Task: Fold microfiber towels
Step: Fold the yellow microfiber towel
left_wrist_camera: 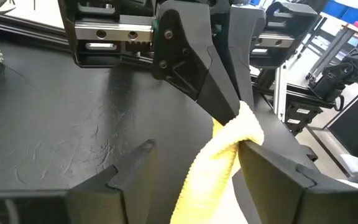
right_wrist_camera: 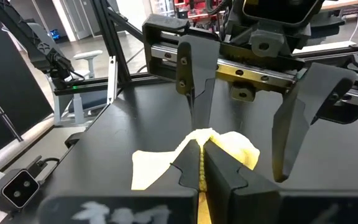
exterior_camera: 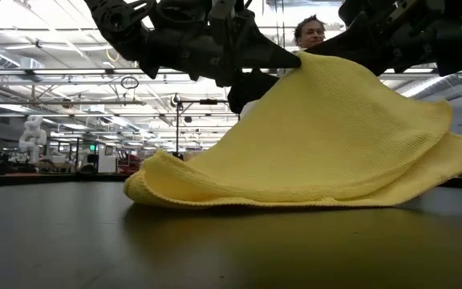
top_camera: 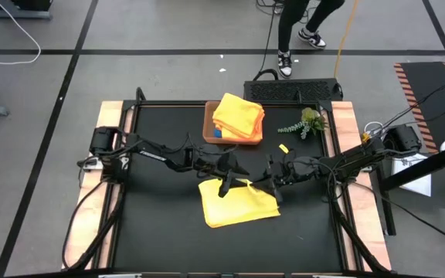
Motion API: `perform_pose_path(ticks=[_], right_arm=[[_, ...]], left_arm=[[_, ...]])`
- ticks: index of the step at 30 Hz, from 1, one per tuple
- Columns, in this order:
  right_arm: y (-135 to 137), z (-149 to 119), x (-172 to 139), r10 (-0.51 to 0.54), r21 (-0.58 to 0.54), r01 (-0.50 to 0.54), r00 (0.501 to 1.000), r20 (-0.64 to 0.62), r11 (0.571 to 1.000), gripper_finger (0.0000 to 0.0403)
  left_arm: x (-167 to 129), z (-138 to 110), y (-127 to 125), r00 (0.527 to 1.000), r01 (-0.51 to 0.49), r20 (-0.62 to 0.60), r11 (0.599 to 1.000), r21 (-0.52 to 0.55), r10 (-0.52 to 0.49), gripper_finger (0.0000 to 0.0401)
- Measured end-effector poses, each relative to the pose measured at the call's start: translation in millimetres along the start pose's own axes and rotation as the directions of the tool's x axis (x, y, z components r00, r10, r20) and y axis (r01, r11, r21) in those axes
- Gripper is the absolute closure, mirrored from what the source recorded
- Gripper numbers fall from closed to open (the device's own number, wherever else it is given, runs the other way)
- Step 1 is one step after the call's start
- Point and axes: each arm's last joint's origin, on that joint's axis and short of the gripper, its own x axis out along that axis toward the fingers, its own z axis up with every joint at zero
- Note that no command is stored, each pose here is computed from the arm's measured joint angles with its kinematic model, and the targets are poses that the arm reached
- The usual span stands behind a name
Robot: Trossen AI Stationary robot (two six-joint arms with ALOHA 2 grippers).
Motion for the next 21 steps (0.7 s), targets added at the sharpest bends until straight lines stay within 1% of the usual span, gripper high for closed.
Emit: perform_pose_path(ticks=[2, 5, 8, 14, 15, 19, 21], right_arm=[[0.0, 0.0, 0.0, 0.000, 0.000, 0.000, 1.000, 0.000, 1.000, 0.0403], [0.0, 0.0, 0.0, 0.000, 0.000, 0.000, 1.000, 0.000, 1.000, 0.0403], [0.0, 0.0, 0.0, 0.000, 0.000, 0.000, 1.000, 0.000, 1.000, 0.0403], [0.0, -0.1, 0.0, -0.001, 0.001, 0.001, 1.000, -0.001, 1.000, 0.0403], [-0.1, -0.2, 0.0, -0.001, 0.001, 0.001, 1.000, -0.002, 1.000, 0.0403], [-0.2, -0.7, 0.0, -0.003, 0.019, 0.003, 1.000, -0.007, 1.000, 0.0402], [0.0, -0.7, 0.0, 0.005, 0.031, -0.004, 1.000, -0.008, 1.000, 0.0395]], left_arm=[[0.0, 0.0, 0.0, 1.000, 0.000, 0.000, 1.000, 0.000, 0.000, 0.0188], [0.0, 0.0, -0.1, 1.000, 0.002, 0.000, 1.000, 0.000, -0.002, 0.0229], [0.1, 0.0, -0.4, 1.000, 0.003, 0.000, 1.000, 0.004, -0.003, 0.0277], [0.0, -2.6, 0.3, 1.000, -0.001, -0.026, 0.998, 0.070, 0.003, 0.0385], [0.0, -3.1, 0.4, 1.000, -0.001, -0.031, 0.997, 0.074, 0.004, 0.0391], [-0.2, -5.1, 0.8, 0.998, -0.004, -0.055, 0.995, 0.096, 0.009, 0.0396], [-0.2, -5.5, 0.9, 0.998, -0.004, -0.059, 0.995, 0.100, 0.010, 0.0397]])
